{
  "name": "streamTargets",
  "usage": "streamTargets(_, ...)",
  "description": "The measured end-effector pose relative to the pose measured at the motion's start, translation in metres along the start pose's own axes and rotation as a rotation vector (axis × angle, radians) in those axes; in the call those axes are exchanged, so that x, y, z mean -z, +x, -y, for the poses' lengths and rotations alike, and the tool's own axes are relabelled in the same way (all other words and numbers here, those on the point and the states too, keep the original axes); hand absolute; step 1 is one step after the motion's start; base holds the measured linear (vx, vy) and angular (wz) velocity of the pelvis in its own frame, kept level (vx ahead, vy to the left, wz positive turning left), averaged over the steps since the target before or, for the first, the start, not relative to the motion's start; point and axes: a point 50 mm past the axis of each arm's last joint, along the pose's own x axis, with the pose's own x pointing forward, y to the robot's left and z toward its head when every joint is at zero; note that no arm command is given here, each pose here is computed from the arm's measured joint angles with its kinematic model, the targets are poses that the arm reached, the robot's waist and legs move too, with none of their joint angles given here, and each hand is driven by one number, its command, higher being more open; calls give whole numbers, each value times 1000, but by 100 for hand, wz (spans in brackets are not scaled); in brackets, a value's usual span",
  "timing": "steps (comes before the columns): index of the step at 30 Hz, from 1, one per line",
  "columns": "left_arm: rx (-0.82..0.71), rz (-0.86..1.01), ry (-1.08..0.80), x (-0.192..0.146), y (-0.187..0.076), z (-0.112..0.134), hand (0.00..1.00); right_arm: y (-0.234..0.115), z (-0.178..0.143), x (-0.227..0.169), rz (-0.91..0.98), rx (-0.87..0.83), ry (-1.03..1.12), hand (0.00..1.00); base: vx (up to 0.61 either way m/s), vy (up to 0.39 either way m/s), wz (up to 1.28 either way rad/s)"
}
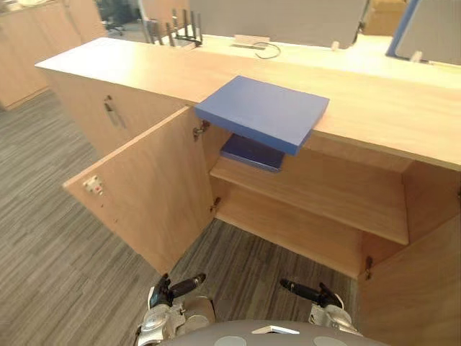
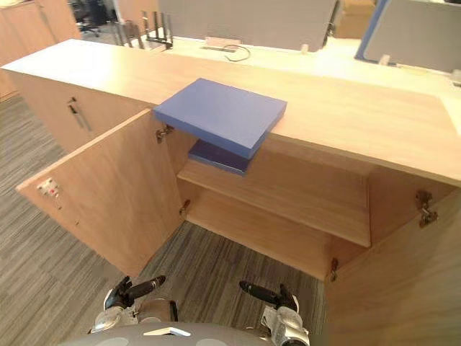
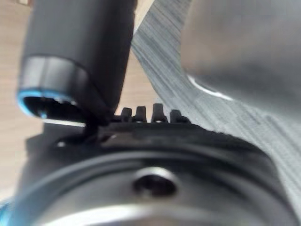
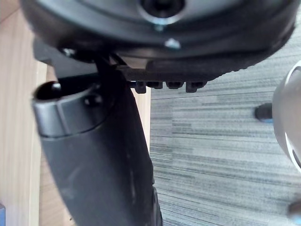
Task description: Walk over to the cabinet, pick up the folder, carry it to the office cabinet, place the folder inside the office cabinet, then close the office cabinet door
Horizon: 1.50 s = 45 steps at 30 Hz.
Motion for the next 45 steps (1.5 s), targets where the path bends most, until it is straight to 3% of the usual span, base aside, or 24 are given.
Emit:
streamTargets(10,-38,-27,55,1,4,-10,100,-4,-31,10,-36,-94,-3,100,211,223,-27)
streamTargets(17,87,43,226,-12,4,16,100,-1,-12,16,-72,-40,0,100,-25,-15,-12)
streamTargets(22,342,296,176,-49,-25,63,100,-1,12,21,-91,12,-52,100,-108,-7,-22)
streamTargets(32,649,530,32,-94,-69,94,100,-1,19,21,-85,5,-152,100,-67,-19,-15)
streamTargets(39,643,686,17,-120,-91,88,100,-2,16,25,-94,-7,-183,100,70,-40,6)
streamTargets(45,471,696,6,-114,-90,72,100,-4,19,35,-123,1,-182,100,-14,-8,1)
